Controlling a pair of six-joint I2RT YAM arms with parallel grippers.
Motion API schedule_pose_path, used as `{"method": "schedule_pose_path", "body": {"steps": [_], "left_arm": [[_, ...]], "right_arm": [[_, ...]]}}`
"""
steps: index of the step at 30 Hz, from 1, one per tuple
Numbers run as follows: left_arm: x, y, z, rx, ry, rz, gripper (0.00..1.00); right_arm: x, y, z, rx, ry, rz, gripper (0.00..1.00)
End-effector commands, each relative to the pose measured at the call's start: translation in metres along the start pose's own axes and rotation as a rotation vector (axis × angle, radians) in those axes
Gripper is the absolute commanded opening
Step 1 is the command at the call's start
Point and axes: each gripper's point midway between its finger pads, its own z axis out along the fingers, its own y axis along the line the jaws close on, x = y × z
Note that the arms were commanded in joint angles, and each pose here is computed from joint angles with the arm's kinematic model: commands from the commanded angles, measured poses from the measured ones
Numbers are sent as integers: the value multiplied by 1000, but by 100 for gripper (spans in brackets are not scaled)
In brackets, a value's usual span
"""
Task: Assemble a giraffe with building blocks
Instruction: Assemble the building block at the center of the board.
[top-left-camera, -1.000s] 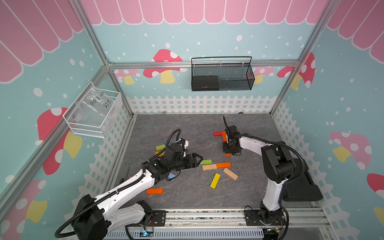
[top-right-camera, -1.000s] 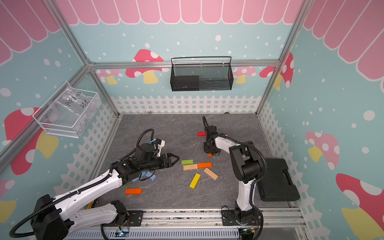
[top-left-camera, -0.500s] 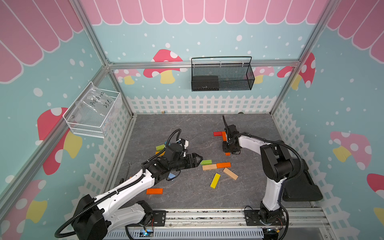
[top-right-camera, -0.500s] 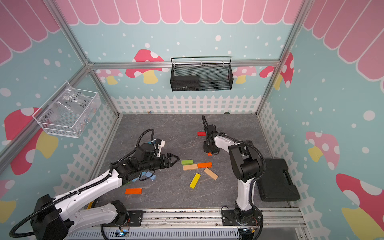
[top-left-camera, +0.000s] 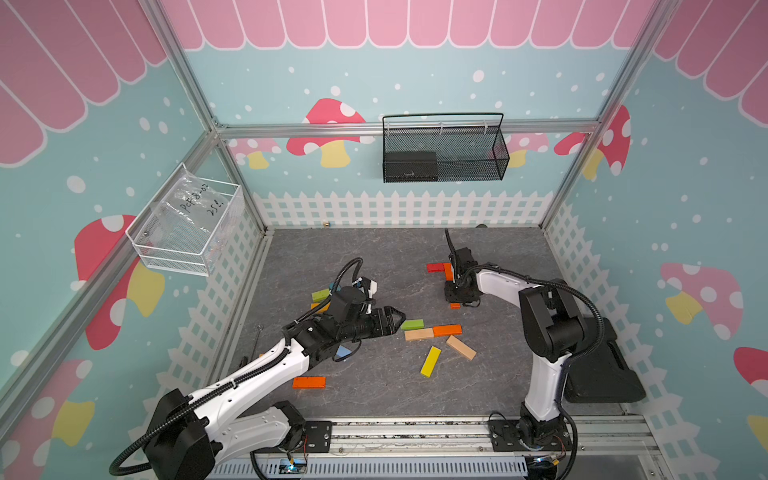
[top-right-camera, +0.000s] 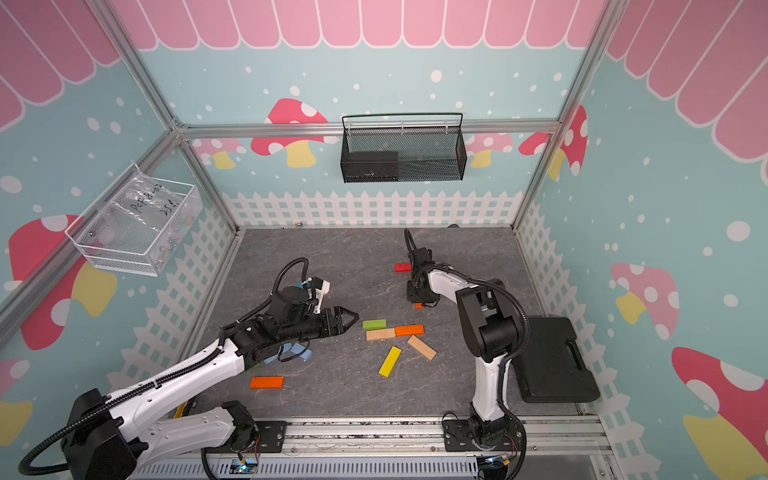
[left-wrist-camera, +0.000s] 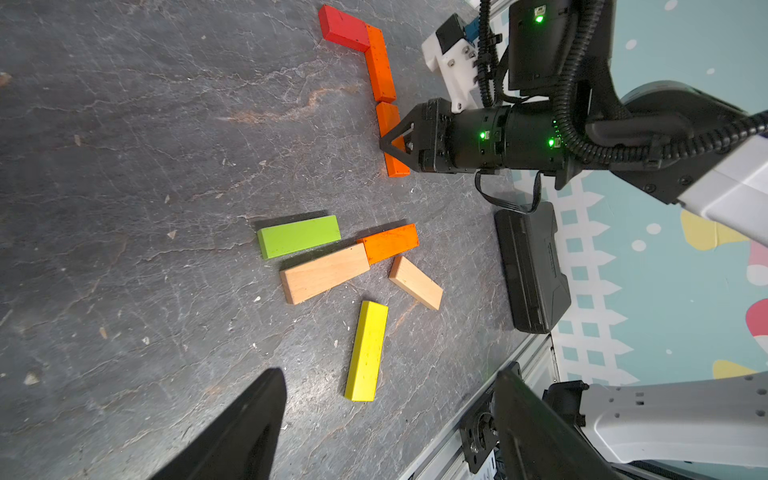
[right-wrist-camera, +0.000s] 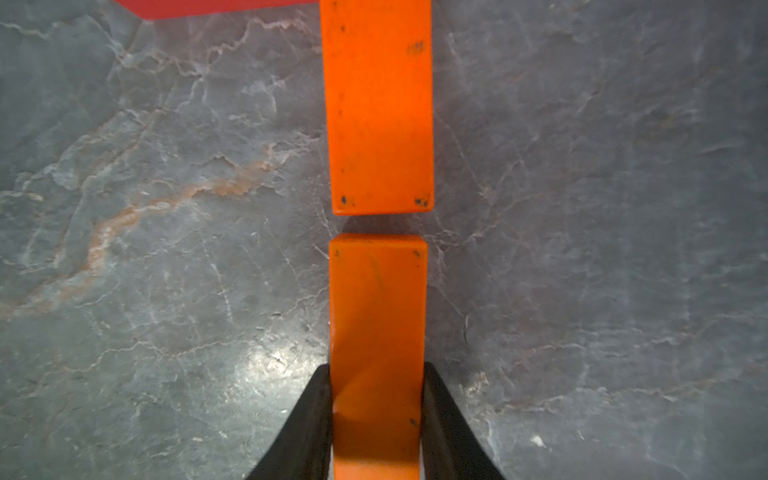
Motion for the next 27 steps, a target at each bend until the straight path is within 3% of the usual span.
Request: {"method": "schedule_pose_path", "body": {"steps": [1,7,17,27], "left_arm": [[-3,-2,-3,-1,-17,15,81],[-4,-3,-3,0,-18,17,81],[-3,-2,-2,-2,-16,17,81],[-6,-2,-5,-10,-26,15,82]], "right_arm": [[7,-8,13,26,40,6,36],[6,-8,14,27,42,7,40],[-6,-4,1,13,12,-2,61],[-43,5,-67,-25,-128,-26,77]]}}
